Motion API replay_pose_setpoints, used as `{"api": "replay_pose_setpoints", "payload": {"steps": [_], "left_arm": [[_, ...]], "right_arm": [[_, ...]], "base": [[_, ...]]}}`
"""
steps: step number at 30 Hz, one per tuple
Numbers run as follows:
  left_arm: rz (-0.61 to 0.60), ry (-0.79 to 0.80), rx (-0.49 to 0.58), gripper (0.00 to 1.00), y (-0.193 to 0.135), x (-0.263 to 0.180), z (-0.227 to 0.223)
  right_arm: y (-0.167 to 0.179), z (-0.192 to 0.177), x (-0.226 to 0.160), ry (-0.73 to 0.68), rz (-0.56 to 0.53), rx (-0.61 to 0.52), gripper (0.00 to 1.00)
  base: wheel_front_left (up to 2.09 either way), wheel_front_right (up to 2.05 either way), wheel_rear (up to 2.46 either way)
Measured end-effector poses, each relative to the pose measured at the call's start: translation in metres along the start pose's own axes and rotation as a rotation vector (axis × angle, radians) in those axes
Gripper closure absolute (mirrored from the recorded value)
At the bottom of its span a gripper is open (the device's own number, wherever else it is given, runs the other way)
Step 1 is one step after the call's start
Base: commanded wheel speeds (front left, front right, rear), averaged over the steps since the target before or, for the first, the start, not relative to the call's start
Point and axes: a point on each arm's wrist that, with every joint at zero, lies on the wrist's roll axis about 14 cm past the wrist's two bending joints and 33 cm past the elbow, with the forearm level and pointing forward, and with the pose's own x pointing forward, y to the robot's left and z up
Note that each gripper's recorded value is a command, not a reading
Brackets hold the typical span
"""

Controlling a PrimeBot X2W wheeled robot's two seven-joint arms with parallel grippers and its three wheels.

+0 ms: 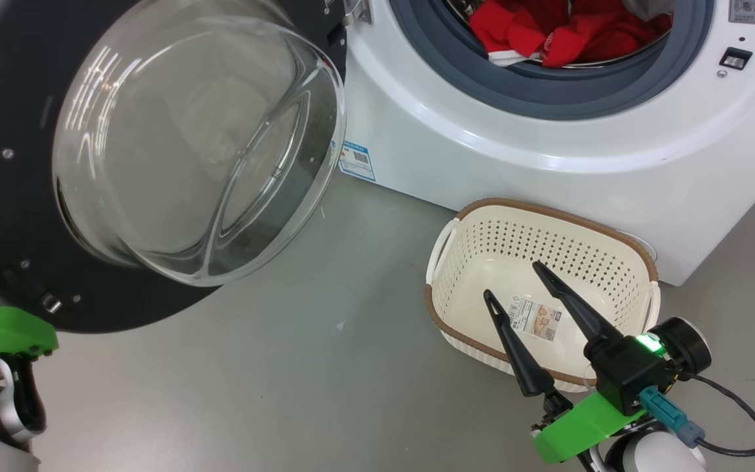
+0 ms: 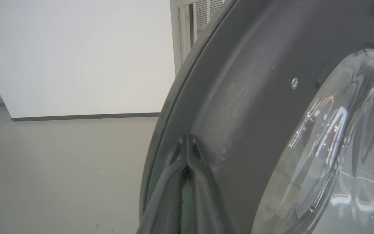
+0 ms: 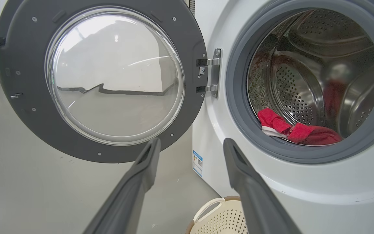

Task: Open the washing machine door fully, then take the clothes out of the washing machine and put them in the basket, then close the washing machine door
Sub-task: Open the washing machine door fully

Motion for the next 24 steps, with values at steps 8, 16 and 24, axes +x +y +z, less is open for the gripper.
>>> {"api": "replay_pose_setpoints", "payload": {"steps": [8, 16, 24], "left_arm": [[-0.006, 0.004, -0.003, 1.0, 0.0, 0.001, -0.001], [-0.022, -0.011, -0.039, 1.0, -0.001, -0.003, 0.005], [-0.046, -0.063, -0.046, 1.0, -0.001, -0.014, 0.019]], "right_arm": [[0.002, 0.002, 0.0, -0.005, 0.004, -0.005, 0.0], [0.007, 0.009, -0.002, -0.019, 0.012, -0.011, 0.0], [0.01, 0.017, -0.004, -0.05, 0.01, 0.006, 0.0]], "base": [[0.0, 0.0, 0.0], [0.0, 0.0, 0.0], [0.0, 0.0, 0.0]]}}
